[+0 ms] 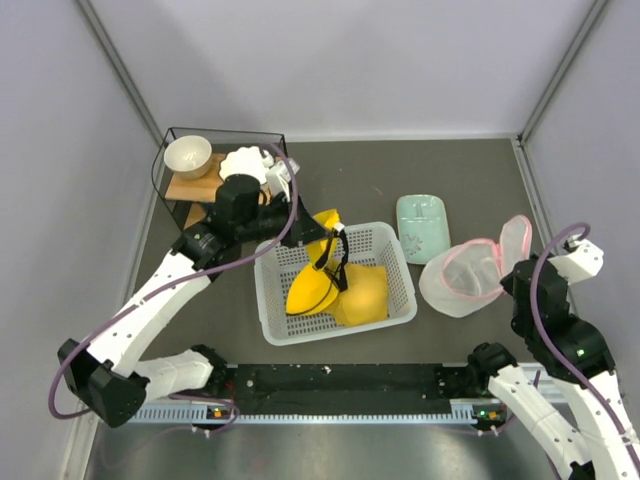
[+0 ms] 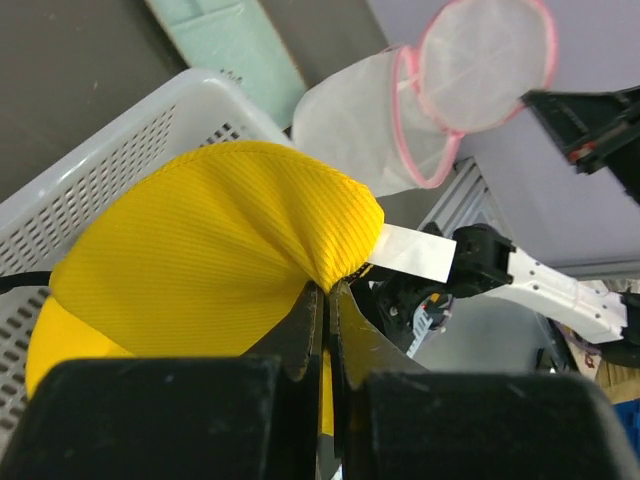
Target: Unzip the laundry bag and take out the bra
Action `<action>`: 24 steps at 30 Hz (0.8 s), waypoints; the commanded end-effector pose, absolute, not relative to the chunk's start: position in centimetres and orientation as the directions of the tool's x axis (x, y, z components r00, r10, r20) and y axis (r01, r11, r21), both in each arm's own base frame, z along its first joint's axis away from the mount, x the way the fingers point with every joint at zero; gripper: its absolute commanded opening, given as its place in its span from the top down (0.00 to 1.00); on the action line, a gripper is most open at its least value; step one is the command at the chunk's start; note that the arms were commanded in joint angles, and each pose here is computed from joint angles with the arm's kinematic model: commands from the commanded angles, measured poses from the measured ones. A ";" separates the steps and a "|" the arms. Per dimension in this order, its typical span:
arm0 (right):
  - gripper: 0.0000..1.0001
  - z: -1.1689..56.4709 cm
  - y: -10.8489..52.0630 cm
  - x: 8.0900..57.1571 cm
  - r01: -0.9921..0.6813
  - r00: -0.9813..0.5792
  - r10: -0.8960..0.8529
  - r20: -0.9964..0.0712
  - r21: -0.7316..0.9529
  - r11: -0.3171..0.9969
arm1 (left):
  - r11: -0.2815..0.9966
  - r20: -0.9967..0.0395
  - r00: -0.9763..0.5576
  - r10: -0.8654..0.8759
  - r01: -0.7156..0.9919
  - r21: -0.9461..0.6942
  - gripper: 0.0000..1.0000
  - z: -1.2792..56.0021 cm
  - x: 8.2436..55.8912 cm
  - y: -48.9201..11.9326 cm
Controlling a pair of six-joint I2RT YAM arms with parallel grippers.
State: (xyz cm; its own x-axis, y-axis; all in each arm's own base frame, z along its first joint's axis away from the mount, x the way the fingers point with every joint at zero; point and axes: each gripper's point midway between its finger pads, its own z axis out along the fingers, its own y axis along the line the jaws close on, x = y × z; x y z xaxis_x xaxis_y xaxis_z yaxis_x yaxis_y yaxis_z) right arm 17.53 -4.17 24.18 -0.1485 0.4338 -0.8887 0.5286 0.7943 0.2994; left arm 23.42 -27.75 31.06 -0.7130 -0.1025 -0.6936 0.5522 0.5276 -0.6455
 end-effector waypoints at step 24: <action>1.00 45.7 -8.8 28.4 0.572 0.227 0.173 -0.958 0.275 0.773 | 0.732 -0.805 -0.592 -0.047 0.528 -0.431 0.01 28.9 25.9 -21.5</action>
State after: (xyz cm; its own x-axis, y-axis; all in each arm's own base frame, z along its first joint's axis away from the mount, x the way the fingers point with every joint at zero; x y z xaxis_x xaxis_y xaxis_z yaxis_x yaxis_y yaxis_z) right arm 25.18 -7.80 41.09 0.1111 0.1670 -0.9797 0.6233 0.7560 0.1996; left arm 24.64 -23.12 25.60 -0.6951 -0.0042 -0.7189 0.5213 0.6857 -0.5080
